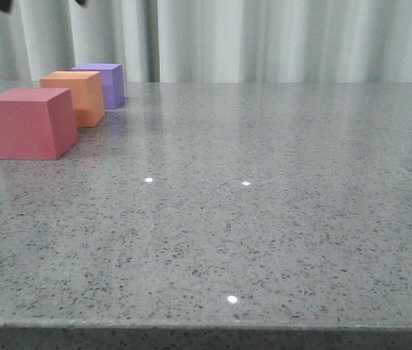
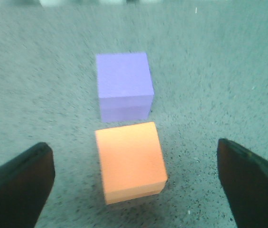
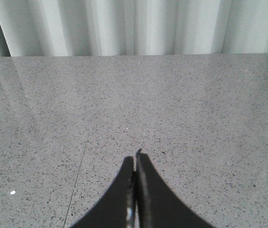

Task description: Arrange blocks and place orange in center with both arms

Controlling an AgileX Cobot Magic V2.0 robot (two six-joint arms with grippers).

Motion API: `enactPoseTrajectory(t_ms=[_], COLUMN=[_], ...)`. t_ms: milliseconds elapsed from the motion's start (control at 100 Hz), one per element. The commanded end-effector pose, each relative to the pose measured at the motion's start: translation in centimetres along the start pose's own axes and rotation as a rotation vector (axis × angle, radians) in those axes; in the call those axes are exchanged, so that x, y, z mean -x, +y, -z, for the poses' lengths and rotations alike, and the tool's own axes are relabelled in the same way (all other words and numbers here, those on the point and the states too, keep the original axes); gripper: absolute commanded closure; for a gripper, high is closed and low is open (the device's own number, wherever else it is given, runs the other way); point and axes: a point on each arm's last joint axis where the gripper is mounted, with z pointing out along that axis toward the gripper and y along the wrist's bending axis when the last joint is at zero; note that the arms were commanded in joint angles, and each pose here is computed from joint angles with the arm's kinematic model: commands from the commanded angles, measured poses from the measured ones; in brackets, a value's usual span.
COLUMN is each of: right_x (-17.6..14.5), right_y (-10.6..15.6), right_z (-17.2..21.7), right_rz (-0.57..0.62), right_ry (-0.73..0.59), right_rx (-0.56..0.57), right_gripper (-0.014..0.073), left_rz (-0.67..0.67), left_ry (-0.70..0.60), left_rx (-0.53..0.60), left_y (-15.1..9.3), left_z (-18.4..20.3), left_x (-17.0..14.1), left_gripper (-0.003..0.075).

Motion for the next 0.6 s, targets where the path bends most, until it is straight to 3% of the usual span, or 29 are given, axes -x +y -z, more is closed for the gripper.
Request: enactPoseTrajectory(t_ms=[0,180,590], right_x=[1.6,1.6,1.6], right_y=[0.1,0.1,0.1], right_z=[0.2,0.2,0.2], right_rz=[0.015,0.015,0.015], right_ry=[-0.107,-0.107,-0.107], right_rx=[0.011,0.011,0.011], right_gripper=[0.0664,0.0664,0.0664], left_rz=[0.024,0.046,0.046], left_ry=[-0.186,-0.261,-0.271], left_rx=[-0.020,0.007,0.017], left_y=[0.8,2.8,4.4], left_z=[4.9,9.8,16.5], left_x=[1.4,-1.8,-13.4], left_gripper=[0.0080,0.0080,0.0082])
